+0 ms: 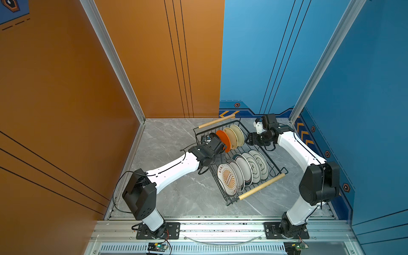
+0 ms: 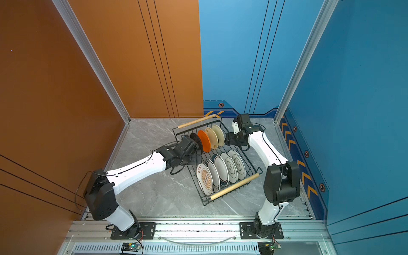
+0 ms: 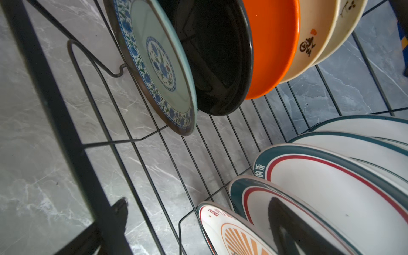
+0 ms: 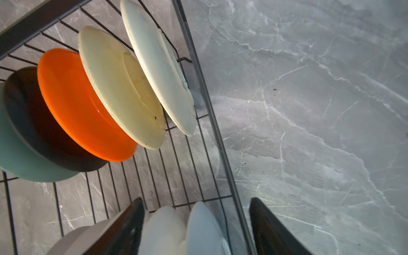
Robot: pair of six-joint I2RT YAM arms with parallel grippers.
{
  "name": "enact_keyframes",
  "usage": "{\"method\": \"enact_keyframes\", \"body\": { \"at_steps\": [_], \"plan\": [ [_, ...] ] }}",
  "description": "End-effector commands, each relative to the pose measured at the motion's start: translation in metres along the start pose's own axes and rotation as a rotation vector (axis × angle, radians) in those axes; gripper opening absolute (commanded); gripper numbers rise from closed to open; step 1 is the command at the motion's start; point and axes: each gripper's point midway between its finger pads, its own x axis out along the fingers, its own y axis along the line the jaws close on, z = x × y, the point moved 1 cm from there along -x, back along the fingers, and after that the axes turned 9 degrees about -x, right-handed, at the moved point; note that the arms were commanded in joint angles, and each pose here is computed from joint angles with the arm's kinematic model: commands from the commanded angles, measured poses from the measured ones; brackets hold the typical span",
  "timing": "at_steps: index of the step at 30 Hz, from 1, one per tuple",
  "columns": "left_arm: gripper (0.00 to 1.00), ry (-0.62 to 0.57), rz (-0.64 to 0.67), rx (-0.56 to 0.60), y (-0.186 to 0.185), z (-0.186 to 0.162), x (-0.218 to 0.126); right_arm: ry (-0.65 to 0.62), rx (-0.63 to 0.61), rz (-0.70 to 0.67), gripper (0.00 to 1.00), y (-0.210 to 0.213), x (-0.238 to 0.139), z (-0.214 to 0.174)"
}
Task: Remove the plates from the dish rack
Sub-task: 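Raise both arms and reach both grippers over the dish rack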
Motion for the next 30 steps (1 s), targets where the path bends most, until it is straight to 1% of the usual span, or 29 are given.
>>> {"method": "enact_keyframes", "body": {
  "at_steps": [1, 9, 14, 17, 20, 22, 30],
  "plan": [
    [1.0, 0.011, -0.112, 0.027, -0.038, 0.0, -0.004, 0.038, 0.006, -0.041, 0.64, -0.015, 0.005, -0.002],
    [1.0, 0.027, -0.15, 0.048, -0.069, -0.003, 0.004, 0.083, 0.042, -0.072, 0.44, -0.047, 0.015, -0.009],
    [0.99, 0.053, -0.172, 0.065, -0.087, -0.005, 0.015, 0.114, 0.008, -0.102, 0.4, -0.058, 0.022, -0.01],
    [0.99, 0.057, -0.183, 0.074, -0.095, -0.004, 0.019, 0.143, -0.011, -0.135, 0.35, -0.066, 0.027, -0.01],
    [0.99, 0.065, -0.201, 0.082, -0.104, -0.003, 0.022, 0.15, -0.006, -0.163, 0.32, -0.076, 0.029, -0.008],
    [0.99, 0.074, -0.212, 0.09, -0.11, -0.005, 0.024, 0.149, -0.004, -0.177, 0.28, -0.082, 0.03, -0.004],
    [0.98, 0.113, -0.247, 0.116, -0.128, -0.014, 0.033, 0.157, -0.012, -0.214, 0.24, -0.102, 0.032, 0.007]
  ]
}}
